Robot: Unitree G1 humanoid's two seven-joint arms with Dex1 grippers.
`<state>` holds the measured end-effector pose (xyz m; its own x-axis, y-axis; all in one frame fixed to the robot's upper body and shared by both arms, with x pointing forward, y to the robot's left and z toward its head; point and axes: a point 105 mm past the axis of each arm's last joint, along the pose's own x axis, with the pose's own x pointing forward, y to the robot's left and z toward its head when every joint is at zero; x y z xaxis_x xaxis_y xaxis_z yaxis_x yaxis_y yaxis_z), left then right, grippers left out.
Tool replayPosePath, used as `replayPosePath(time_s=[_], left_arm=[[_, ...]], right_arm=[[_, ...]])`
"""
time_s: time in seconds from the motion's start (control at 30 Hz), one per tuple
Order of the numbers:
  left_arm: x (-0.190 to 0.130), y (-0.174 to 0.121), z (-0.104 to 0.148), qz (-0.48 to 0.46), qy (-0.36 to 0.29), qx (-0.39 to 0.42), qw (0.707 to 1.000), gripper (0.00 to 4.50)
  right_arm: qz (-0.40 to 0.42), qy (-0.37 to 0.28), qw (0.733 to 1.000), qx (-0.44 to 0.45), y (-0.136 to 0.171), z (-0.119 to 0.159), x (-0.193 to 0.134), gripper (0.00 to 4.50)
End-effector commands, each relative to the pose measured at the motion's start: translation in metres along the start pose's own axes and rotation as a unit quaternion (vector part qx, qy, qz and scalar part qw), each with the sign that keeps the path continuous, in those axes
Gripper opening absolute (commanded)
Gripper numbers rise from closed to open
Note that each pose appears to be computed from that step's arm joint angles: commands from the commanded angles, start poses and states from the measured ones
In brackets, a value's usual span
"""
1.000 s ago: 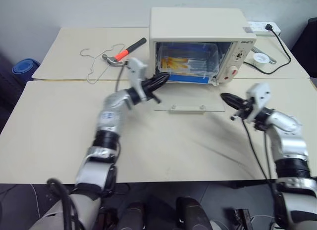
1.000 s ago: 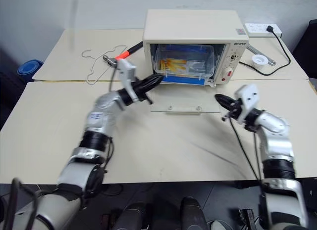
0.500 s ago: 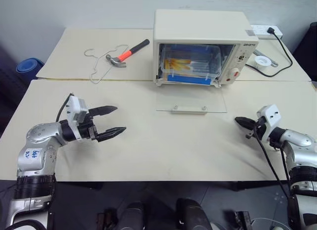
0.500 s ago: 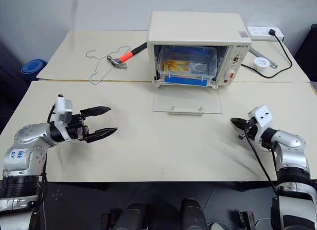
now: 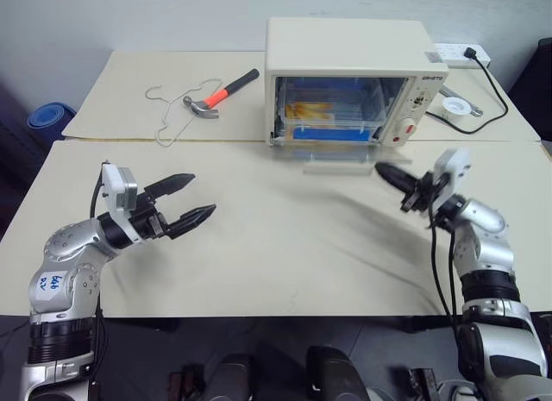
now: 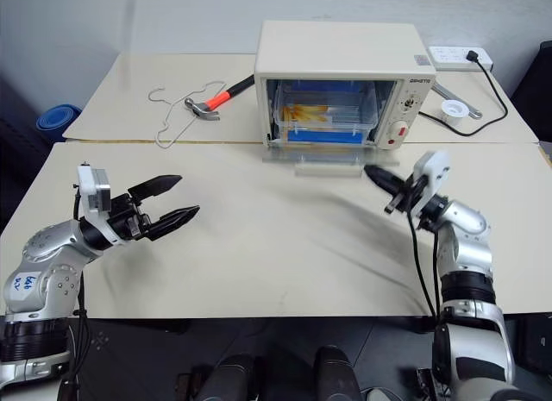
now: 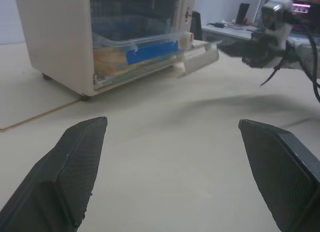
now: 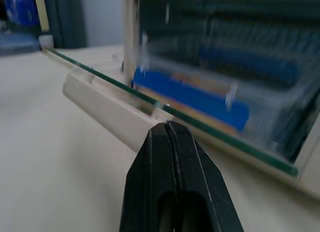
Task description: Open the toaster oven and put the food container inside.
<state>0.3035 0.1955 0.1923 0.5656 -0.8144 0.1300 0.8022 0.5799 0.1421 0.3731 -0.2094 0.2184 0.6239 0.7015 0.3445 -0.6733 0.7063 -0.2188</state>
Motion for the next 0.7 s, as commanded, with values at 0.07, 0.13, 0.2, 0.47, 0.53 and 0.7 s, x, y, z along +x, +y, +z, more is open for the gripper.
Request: replayPosePath(time_s=[0.07,0.13,0.2,0.47,0.53,0.7], left_arm=[[-0.006,0.003,0.001,0.019,0.001,0.025,0.999,4.48],[-0.008,0.003,-0.003,0.027,0.007,0.032,0.999,4.48],[-0.015,0.003,-0.009,0.039,0.032,0.048,0.998,4.50],[-0.047,-0.013,-0.037,0.054,0.116,0.066,0.990,4.50],[-0.050,-0.017,-0.042,0.060,0.122,0.068,0.988,4.50],[-0.053,-0.012,-0.053,0.105,0.118,0.066,0.985,4.50]], right_arm=[[-0.015,-0.097,0.995,0.018,-0.005,0.048,0.008,0.00],[-0.016,-0.117,0.992,0.036,-0.005,0.059,0.009,0.00],[0.040,-0.073,0.997,-0.002,0.017,0.053,0.006,0.34],[0.191,0.107,0.974,-0.055,0.074,0.001,-0.058,2.79],[0.169,0.124,0.976,-0.052,0.068,-0.008,-0.073,3.46],[0.147,0.133,0.978,-0.063,0.068,-0.018,-0.086,4.47]])
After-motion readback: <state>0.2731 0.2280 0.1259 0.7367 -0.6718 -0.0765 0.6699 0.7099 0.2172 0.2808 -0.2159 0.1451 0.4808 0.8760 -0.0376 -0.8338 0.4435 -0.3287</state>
